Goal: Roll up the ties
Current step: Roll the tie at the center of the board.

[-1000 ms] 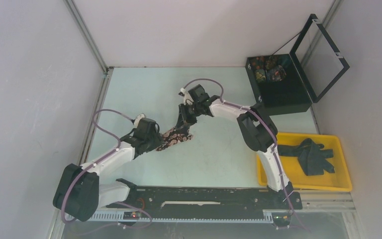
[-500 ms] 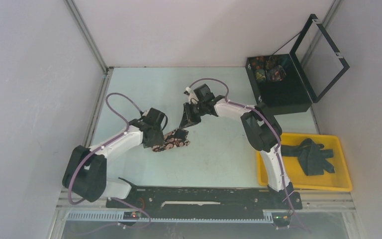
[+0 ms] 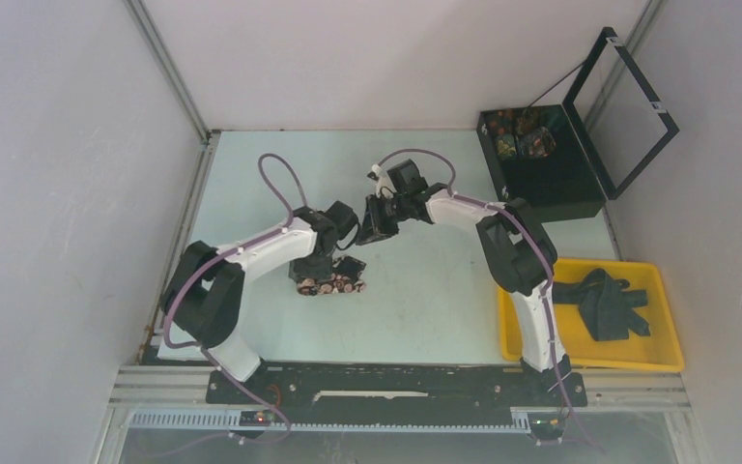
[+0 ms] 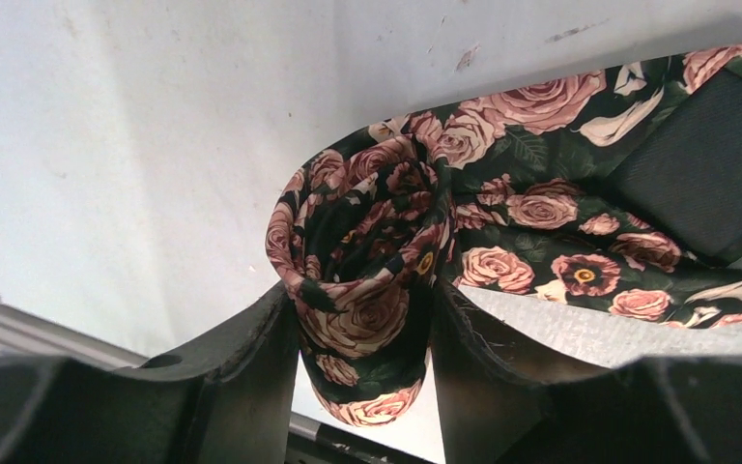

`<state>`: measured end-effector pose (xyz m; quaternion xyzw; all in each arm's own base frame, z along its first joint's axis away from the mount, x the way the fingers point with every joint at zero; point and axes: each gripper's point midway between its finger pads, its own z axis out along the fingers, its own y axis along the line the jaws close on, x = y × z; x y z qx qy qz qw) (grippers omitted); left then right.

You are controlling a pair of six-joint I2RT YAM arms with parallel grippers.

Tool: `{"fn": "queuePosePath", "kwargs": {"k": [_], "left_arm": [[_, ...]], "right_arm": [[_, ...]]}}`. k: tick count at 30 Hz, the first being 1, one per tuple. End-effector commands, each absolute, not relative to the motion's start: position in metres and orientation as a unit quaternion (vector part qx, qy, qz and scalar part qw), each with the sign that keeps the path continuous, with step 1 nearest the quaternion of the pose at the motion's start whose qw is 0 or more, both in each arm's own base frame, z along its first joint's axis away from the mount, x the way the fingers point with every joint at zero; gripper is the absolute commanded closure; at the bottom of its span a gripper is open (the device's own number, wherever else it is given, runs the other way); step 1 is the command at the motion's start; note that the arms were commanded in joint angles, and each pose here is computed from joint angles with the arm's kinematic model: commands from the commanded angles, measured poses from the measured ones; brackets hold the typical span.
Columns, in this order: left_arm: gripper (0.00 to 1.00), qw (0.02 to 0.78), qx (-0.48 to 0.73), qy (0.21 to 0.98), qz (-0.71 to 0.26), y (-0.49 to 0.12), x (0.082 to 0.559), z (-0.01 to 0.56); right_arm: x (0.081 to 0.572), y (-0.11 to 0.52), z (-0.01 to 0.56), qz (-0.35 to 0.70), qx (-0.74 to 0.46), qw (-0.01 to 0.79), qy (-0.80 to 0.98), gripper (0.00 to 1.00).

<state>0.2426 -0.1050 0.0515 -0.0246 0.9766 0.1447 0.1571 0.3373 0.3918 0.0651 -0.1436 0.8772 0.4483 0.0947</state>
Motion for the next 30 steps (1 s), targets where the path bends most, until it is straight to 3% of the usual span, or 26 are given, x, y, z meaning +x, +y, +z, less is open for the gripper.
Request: {"fn": "queuePosePath", "kwargs": {"k": [1,30], "left_arm": [[0.48,0.142,0.011,0.967,0.212,-0.095,0.240,0.069],[0.48,0.092,0.076,0.937,0.327,-0.122,0.251,0.044]], "right_arm": [[0.343,0.392,0.100,0.476,-0.153,0.128,0.856,0.84],[0.353,0.338,0.106,0.485,-0.113,0.141,0.856,0.85]]}}
